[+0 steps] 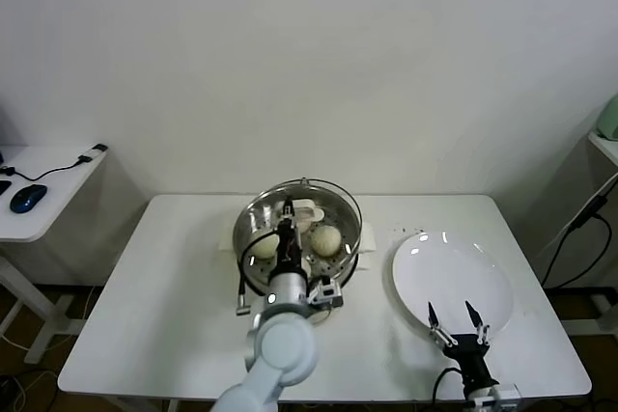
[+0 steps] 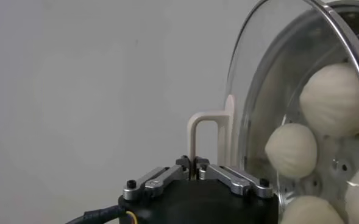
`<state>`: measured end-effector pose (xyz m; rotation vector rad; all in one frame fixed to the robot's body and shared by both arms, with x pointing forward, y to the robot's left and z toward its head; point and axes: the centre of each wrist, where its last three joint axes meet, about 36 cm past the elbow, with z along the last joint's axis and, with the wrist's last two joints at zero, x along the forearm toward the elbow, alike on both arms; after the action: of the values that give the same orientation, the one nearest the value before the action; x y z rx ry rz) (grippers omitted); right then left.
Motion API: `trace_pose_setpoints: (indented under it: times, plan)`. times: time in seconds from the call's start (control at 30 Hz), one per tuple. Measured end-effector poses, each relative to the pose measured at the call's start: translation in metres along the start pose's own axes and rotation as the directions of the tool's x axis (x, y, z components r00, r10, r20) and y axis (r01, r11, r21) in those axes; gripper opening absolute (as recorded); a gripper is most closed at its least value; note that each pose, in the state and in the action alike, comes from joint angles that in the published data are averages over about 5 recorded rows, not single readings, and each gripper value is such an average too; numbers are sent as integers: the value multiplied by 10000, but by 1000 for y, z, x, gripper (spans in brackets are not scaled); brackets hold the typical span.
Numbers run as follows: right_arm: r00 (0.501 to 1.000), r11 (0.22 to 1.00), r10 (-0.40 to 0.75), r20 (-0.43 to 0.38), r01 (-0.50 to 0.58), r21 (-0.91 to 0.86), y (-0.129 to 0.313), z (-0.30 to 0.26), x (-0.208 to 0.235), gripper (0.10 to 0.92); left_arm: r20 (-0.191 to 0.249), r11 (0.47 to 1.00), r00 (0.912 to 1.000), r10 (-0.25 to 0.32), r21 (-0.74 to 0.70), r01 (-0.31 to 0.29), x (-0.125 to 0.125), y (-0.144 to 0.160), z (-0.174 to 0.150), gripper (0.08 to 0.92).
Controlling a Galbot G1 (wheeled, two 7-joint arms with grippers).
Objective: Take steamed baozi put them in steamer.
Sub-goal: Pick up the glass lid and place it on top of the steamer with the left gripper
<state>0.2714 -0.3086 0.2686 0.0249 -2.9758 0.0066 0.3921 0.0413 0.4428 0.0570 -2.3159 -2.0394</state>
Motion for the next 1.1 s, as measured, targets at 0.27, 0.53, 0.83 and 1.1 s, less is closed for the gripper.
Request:
trace_pose_setpoints:
  times: [0.27,0.53,0.83,1.1]
  plan:
    - [10000,10000,74,31,-74,-26,-1,2,1,823,-90,9998,9999,76,-208,-78,-5,-17,-4,134]
    - [9998,9999,162,114,-162,-37,-1,5,0,823,-162,9982,9999,-29,-594,19,-9,-30,3,134]
    - [9999,9999,145,14,-145,-72,2,12,4,823,-169,9958,9996,-222,-896,206,-10,-38,11,134]
    - [9999,9999,102,27,-102,-87,4,11,2,823,-14,9974,9999,-144,-709,142,-7,-36,9,154]
